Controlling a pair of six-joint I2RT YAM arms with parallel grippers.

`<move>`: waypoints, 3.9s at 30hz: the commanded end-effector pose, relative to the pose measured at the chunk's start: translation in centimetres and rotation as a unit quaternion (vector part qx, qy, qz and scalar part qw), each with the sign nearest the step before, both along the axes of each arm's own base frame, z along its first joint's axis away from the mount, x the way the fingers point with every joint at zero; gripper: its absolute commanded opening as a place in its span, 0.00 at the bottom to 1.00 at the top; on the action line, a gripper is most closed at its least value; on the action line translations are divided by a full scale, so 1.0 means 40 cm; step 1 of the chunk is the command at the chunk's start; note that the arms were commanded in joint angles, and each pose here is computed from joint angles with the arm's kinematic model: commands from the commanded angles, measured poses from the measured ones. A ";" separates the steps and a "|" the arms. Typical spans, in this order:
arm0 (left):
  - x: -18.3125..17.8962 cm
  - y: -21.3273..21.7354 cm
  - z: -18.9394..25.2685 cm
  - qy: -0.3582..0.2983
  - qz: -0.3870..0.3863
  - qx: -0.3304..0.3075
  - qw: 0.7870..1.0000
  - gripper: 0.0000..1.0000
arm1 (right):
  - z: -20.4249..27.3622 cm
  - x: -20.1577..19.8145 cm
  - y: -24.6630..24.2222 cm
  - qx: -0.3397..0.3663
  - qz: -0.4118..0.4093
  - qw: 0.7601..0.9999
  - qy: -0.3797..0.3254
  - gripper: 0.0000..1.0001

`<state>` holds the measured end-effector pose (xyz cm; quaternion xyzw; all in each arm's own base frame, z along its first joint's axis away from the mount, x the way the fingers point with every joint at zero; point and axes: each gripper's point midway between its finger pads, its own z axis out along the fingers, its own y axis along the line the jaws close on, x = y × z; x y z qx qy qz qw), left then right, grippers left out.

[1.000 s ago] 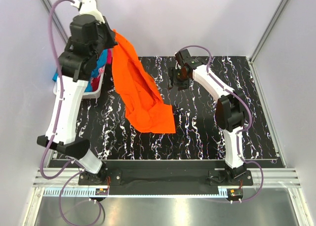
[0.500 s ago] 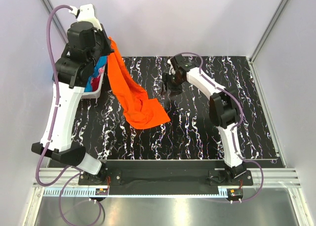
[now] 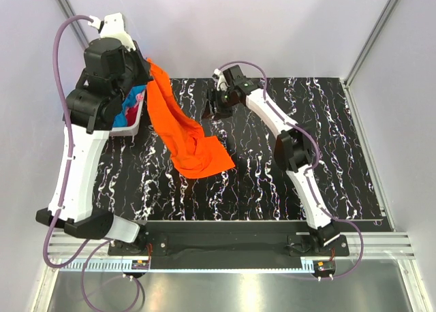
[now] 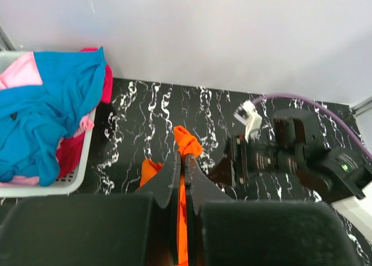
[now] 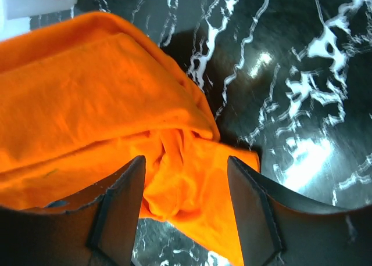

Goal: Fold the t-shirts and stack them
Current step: Flatten the tshirt out

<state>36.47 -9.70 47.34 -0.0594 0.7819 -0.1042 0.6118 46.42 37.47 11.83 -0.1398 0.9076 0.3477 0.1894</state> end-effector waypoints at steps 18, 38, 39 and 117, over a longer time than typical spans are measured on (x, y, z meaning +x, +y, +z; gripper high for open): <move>-0.073 0.034 -0.016 -0.001 0.013 -0.009 1.000 0.00 | -0.087 -0.104 0.142 0.075 0.140 0.987 0.035 0.69; -0.119 0.061 -0.048 0.018 0.027 -0.002 0.999 0.00 | -0.141 0.037 0.111 -0.012 0.057 0.996 -0.063 0.66; -0.119 0.061 -0.053 0.020 0.027 -0.002 0.999 0.00 | -0.132 0.041 0.109 -0.014 0.056 0.996 -0.069 0.66; -0.018 0.107 -0.059 -0.019 0.107 0.022 0.994 0.00 | 0.181 -0.320 -0.062 0.009 0.073 0.996 -0.053 0.69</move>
